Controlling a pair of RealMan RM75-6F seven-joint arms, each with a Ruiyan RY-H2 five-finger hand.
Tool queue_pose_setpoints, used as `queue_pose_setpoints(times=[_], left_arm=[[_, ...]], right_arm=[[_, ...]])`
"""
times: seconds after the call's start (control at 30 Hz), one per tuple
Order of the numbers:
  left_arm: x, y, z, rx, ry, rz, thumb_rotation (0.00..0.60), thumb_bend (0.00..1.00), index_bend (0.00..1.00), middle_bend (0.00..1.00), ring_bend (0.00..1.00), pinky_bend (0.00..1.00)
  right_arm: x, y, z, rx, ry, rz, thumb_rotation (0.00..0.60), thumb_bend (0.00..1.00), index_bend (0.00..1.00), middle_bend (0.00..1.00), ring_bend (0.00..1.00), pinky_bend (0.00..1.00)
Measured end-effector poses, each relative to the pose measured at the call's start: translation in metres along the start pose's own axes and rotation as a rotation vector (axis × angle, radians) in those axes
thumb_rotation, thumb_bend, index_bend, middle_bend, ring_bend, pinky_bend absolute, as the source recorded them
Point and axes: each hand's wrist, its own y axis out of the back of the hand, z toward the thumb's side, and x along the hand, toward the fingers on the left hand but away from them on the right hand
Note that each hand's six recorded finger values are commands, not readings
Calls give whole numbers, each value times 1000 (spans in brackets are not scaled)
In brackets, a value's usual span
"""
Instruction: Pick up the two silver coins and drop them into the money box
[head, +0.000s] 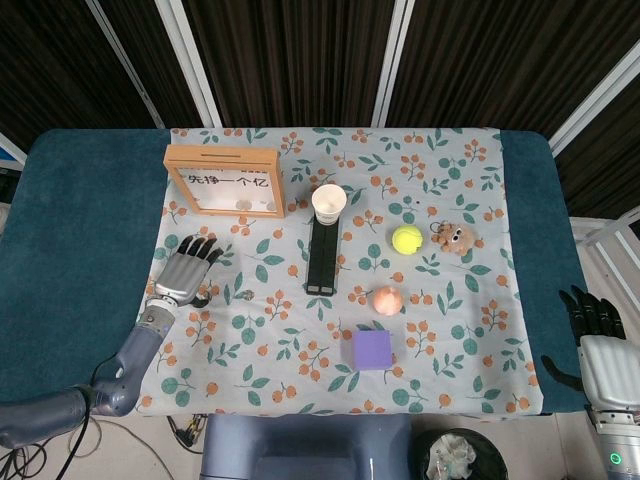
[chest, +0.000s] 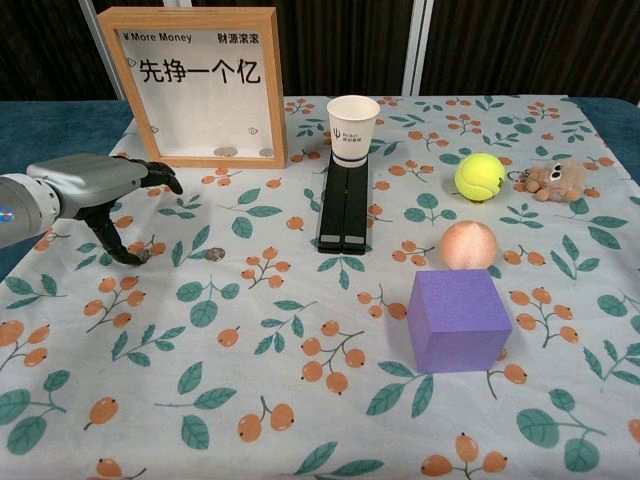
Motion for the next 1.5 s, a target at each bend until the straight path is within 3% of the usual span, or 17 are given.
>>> queue_pose_setpoints(times=[0.4, 0.67, 0.8, 1.13, 1.5], left_arm=[[3, -2, 3, 16, -1, -6, 600, 94, 201, 0, 0, 0], [2, -7, 4, 33, -7, -12, 600, 116, 421, 0, 0, 0], [2, -8, 5, 32, -12, -11, 600, 136, 471, 0, 0, 0], [0, -9, 9, 34, -35, -16, 600, 284, 518, 0, 0, 0], [0, -10, 9, 49, -43, -30, 600, 380, 551, 0, 0, 0]], right_arm=[[1, 0, -1, 0, -5, 6, 600, 261, 0, 1, 0, 0], [1, 0, -1, 1, -6, 8, 600, 261, 0, 1, 0, 0], [1, 0, -1, 0, -7, 8, 600, 261, 0, 1, 0, 0], [1, -1, -1, 0, -12, 14, 600, 261, 0, 1, 0, 0], [1, -2, -2, -1, -23, 23, 600, 261, 0, 1, 0, 0]])
